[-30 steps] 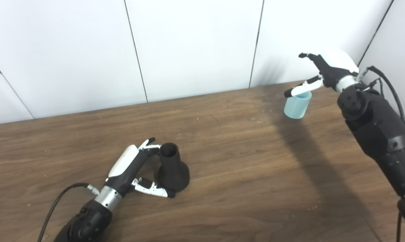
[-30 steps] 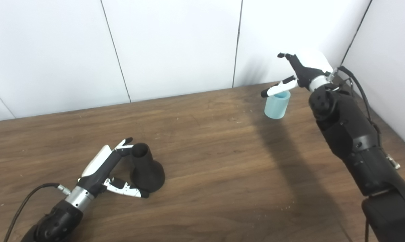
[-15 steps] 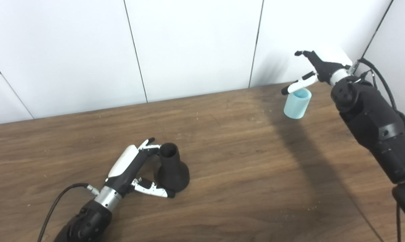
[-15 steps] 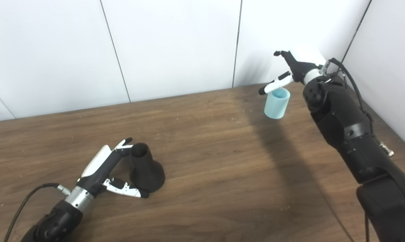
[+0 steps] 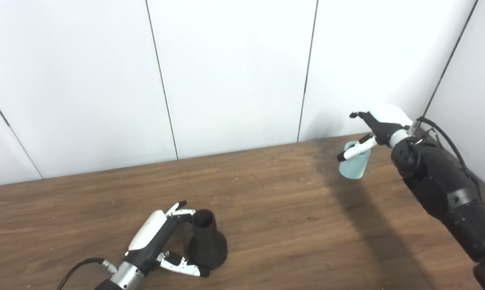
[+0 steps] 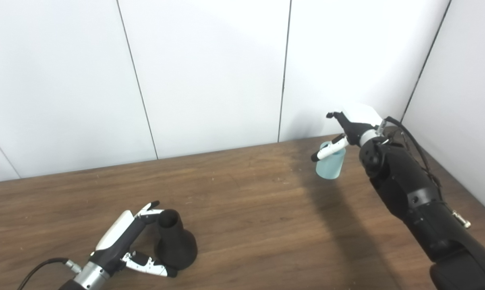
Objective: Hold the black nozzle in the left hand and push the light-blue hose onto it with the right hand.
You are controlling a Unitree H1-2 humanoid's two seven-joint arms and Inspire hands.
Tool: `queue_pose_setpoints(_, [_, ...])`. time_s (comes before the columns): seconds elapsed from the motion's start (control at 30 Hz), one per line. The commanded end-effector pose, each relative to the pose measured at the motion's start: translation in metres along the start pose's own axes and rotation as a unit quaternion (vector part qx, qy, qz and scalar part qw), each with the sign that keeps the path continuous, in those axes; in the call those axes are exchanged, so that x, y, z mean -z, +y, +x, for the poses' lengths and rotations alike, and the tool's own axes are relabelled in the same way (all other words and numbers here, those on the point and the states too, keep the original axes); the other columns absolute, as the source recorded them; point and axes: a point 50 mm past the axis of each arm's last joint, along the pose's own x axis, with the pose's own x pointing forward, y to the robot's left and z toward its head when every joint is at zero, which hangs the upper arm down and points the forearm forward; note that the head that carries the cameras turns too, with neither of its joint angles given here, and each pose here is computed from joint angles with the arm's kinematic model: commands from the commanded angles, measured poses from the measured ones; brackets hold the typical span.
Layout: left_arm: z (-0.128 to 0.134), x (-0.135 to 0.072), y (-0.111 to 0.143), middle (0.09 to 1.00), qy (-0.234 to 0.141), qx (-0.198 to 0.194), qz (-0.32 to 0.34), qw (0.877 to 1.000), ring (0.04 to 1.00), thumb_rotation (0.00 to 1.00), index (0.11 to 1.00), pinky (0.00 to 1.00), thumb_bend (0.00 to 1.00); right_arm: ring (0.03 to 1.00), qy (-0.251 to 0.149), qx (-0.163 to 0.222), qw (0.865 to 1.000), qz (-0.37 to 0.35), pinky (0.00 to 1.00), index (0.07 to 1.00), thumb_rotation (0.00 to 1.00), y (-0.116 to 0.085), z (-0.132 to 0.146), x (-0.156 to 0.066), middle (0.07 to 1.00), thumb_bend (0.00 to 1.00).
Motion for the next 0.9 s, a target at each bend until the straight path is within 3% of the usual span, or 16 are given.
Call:
queue_pose_setpoints(0.0, [-0.0605,0.0363,-0.0693,0.499,0.093,0.071,-0.034,0.993,0.779,0.00,0.482,0.98,0.52,0.871,-0.013,0.053,0.998,-0.010,0.67,0.862,0.47,-0.0423,0.0044,-0.0071,0.906,1.00])
queue_pose_setpoints(0.5, [-0.0601,0.0359,-0.0672,0.499,0.092,0.076,-0.029,0.992,0.783,0.00,0.482,0.99,0.52,0.863,-0.020,0.054,0.998,-0.014,0.65,0.855,0.46,-0.0437,0.0067,-0.0066,0.903,1.00])
queue_pose_setpoints(0.87, [-0.0595,0.0355,-0.0655,0.499,0.094,0.077,-0.028,0.992,0.778,0.00,0.482,0.98,0.52,0.850,-0.016,0.048,0.998,-0.040,0.64,0.821,0.36,-0.0422,0.0055,-0.0113,0.885,1.00])
